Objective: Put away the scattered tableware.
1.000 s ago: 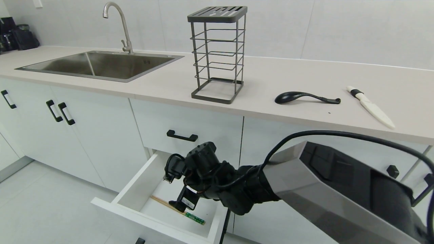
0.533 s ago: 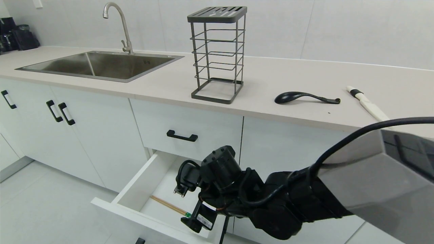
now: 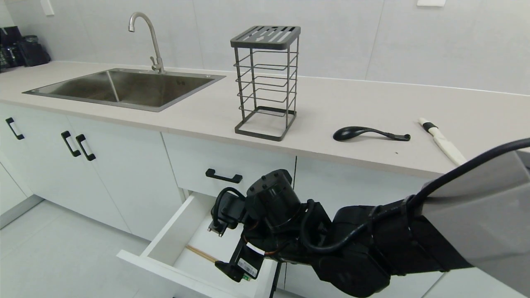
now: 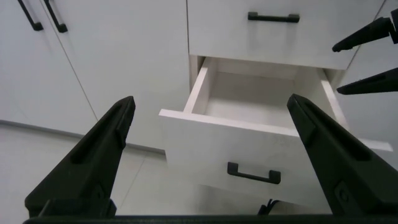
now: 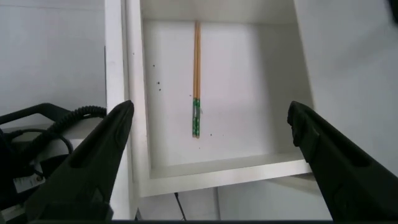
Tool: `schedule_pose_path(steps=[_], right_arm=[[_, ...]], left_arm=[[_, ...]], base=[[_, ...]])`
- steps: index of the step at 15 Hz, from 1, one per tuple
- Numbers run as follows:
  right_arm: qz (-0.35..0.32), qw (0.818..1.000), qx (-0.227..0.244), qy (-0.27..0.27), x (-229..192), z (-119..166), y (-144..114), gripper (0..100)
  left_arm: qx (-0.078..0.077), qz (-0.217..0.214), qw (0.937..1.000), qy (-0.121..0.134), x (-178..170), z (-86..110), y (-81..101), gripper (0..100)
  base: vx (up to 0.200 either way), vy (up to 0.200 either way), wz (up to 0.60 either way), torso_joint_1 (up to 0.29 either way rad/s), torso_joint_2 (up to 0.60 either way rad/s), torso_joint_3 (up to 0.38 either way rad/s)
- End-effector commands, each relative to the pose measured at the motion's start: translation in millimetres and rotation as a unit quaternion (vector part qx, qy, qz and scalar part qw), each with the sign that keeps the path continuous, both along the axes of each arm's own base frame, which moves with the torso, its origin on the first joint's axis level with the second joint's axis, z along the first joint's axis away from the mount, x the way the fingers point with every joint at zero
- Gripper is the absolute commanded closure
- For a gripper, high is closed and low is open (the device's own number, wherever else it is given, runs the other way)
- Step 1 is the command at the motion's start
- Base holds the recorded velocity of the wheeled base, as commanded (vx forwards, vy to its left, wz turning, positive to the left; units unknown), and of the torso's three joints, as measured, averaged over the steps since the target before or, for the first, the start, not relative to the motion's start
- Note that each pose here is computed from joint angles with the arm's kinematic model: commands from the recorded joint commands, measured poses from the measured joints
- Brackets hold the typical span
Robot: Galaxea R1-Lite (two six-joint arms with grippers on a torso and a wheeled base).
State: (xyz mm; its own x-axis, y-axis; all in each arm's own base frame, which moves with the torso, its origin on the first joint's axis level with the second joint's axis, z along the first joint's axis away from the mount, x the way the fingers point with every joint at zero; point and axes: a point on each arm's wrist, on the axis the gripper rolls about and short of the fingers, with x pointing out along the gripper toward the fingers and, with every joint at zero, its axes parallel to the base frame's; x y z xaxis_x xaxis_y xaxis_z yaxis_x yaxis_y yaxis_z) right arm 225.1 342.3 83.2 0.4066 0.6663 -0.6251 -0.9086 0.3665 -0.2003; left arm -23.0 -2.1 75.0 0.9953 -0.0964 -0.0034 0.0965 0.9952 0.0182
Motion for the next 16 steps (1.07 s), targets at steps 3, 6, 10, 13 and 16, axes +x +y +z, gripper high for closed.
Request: schedule_pose_path(steps=[3,6,10,13,16], right_arm=[[0.001,1.0,-0.001,0.001,0,-1,0,0],[0.0,1.0,-0.003,0.003,0,-3,1,0],[0.001,1.0,-0.009,0.009,2,-10,2,0],[0.002,1.0,-0.011,0.011,3,-13,4,0],[0.002,1.0,-0.013,0.016,3,-16,3,0]], left_arm=[[0.001,0.0,1.0,0.001,0,0.0,0.0,0],[0.0,0.0,1.0,0.001,0,0.0,0.0,0],[0.0,0.0,1.0,0.001,0,0.0,0.0,0],[0.0,0.0,1.0,0.001,0,0.0,0.0,0],[0.0,0.0,1.0,0.001,0,0.0,0.0,0]], base=[[0.0,0.0,0.0,0.246,-0.47,-0.224],[0.0,0.0,0.0,0.111,-0.47,-0.229],[0.0,0.0,0.0,0.328,-0.49,-0.233],[0.0,0.0,0.0,0.303,-0.51,-0.245],[0.0,0.0,0.0,0.277,-0.53,-0.245]])
